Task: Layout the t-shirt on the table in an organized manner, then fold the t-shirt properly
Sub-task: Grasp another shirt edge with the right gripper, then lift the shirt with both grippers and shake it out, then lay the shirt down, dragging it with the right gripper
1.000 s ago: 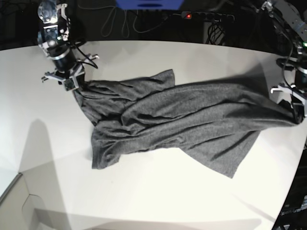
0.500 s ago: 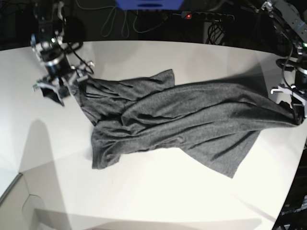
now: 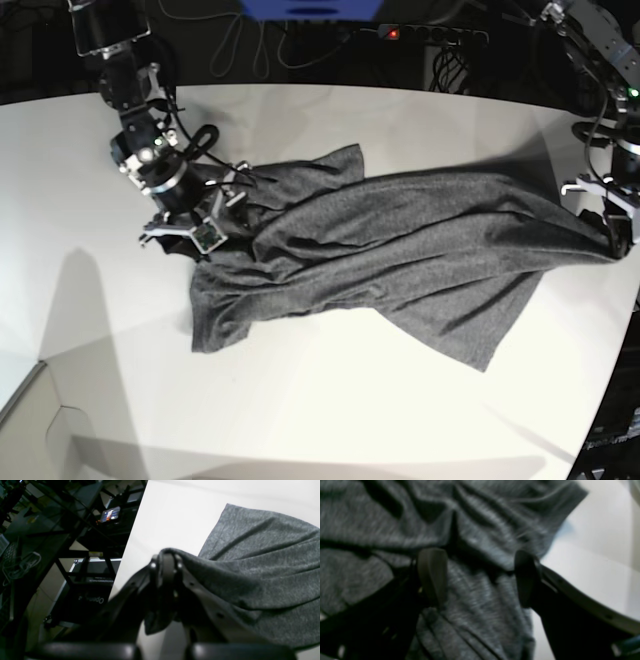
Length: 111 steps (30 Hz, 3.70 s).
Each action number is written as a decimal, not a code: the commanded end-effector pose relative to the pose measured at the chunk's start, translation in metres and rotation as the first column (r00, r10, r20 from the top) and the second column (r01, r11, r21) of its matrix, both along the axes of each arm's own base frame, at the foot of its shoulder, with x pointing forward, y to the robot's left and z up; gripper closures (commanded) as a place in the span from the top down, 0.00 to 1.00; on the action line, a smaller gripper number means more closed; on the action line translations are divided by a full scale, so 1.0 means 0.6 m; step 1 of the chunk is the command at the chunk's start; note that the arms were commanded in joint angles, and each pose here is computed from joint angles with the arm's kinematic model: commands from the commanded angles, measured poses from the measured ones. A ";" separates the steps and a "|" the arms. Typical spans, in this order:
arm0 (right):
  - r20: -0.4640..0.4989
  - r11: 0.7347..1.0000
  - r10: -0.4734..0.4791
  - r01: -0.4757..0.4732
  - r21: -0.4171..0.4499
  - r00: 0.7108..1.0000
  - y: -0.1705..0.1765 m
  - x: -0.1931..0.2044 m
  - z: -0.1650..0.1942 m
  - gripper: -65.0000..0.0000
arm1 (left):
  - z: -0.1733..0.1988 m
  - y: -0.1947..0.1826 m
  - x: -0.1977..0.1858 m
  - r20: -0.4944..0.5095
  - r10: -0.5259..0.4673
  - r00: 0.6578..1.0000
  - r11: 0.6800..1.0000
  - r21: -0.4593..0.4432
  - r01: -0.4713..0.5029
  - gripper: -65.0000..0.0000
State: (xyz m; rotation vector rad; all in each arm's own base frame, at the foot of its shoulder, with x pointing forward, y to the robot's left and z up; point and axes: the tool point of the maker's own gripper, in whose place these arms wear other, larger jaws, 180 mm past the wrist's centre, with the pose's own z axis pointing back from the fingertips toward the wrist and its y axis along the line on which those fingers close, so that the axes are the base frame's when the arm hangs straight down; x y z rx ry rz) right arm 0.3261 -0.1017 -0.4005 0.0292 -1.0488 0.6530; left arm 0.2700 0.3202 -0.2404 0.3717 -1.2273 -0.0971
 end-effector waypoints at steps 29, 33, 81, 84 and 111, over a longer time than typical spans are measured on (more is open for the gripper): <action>0.140 1.000 0.023 -0.023 -0.002 0.990 0.012 0.125 0.073 0.00 | 0.061 0.004 0.030 0.122 -0.007 0.993 1.000 0.029 0.004 0.00; 0.263 1.000 -0.010 0.007 0.013 0.965 -0.005 0.168 0.158 0.00 | 0.107 -0.004 0.068 0.206 -0.019 0.978 1.000 0.028 0.013 0.00; 0.758 0.977 -0.209 0.173 0.128 0.618 -0.210 0.364 0.703 0.00 | 0.453 -0.216 0.341 0.395 -0.291 0.871 0.940 0.288 0.184 0.00; 0.706 0.982 -0.190 0.136 0.132 0.682 -0.165 0.348 0.606 0.00 | 0.418 -0.201 0.301 0.378 -0.274 0.885 0.934 0.325 0.150 0.00; 0.072 0.986 -0.024 0.012 0.168 0.997 0.089 0.205 0.084 0.52 | 0.097 0.033 0.061 0.118 0.110 0.987 0.994 -0.017 -0.108 0.00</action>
